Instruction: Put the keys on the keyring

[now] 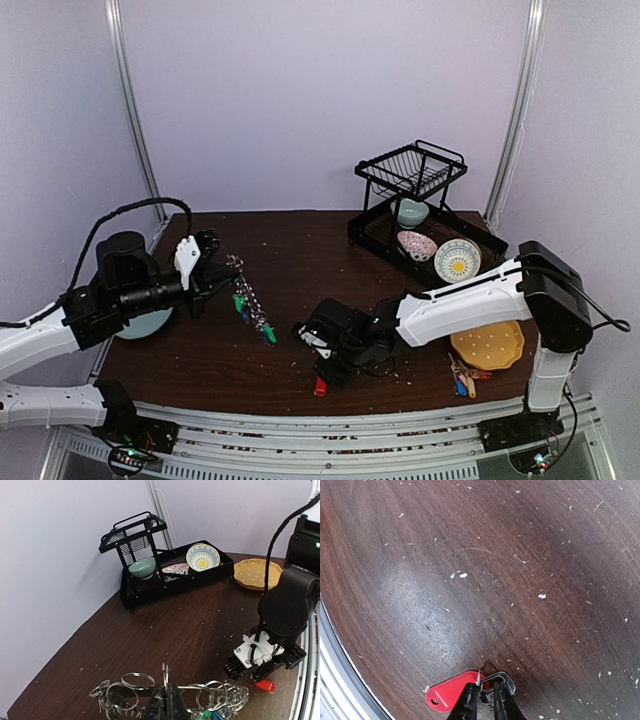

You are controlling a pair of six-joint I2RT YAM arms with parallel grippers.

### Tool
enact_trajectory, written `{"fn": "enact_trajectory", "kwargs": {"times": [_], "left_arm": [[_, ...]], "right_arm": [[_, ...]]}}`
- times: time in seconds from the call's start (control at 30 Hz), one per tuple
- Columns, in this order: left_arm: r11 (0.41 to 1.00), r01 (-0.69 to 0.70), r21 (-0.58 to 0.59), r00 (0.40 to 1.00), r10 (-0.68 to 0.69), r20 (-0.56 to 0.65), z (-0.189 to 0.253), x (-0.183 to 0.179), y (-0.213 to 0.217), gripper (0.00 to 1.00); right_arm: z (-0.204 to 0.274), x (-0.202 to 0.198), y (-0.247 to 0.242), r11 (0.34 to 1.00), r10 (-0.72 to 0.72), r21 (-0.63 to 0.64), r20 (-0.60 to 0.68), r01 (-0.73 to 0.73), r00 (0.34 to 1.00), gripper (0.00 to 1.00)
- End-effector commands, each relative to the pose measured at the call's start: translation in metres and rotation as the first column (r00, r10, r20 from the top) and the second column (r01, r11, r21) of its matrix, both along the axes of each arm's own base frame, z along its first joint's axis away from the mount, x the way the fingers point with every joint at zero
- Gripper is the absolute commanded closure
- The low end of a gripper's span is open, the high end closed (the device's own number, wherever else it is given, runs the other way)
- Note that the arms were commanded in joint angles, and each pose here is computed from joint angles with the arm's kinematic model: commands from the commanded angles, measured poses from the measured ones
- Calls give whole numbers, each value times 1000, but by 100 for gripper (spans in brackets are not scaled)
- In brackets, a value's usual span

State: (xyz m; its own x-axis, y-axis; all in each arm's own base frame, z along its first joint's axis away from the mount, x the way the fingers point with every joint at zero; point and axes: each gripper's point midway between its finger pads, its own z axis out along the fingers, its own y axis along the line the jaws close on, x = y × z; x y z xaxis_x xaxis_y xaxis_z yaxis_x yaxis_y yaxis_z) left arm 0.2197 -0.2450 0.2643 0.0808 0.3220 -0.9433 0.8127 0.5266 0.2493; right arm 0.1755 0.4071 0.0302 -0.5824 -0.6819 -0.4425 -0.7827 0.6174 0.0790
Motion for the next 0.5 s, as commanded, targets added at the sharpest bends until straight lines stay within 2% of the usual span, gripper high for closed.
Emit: {"fn": "enact_trajectory", "kwargs": {"times": [0.0,0.3,0.43,0.47], "left_arm": [[999,6,-46,997,-3,71,21,1,-1,100],[999,5,-48,997,-1,74,22,1,0,100],[999,5,-48,997,-2,75,22,1,0,100],[999,4,-47,997,-1,75,22,1,0,100]], "right_arm": [[-4,0,-1,999,3,-33,5,-3,1000,86],[-9,0,2,999,13,-41,1,-13,1000,88],[-6,0,4,999,15,-30,1,-15,1000,100],[-4,0,4,1000,17,-24,-1,-17,1000,100]]}}
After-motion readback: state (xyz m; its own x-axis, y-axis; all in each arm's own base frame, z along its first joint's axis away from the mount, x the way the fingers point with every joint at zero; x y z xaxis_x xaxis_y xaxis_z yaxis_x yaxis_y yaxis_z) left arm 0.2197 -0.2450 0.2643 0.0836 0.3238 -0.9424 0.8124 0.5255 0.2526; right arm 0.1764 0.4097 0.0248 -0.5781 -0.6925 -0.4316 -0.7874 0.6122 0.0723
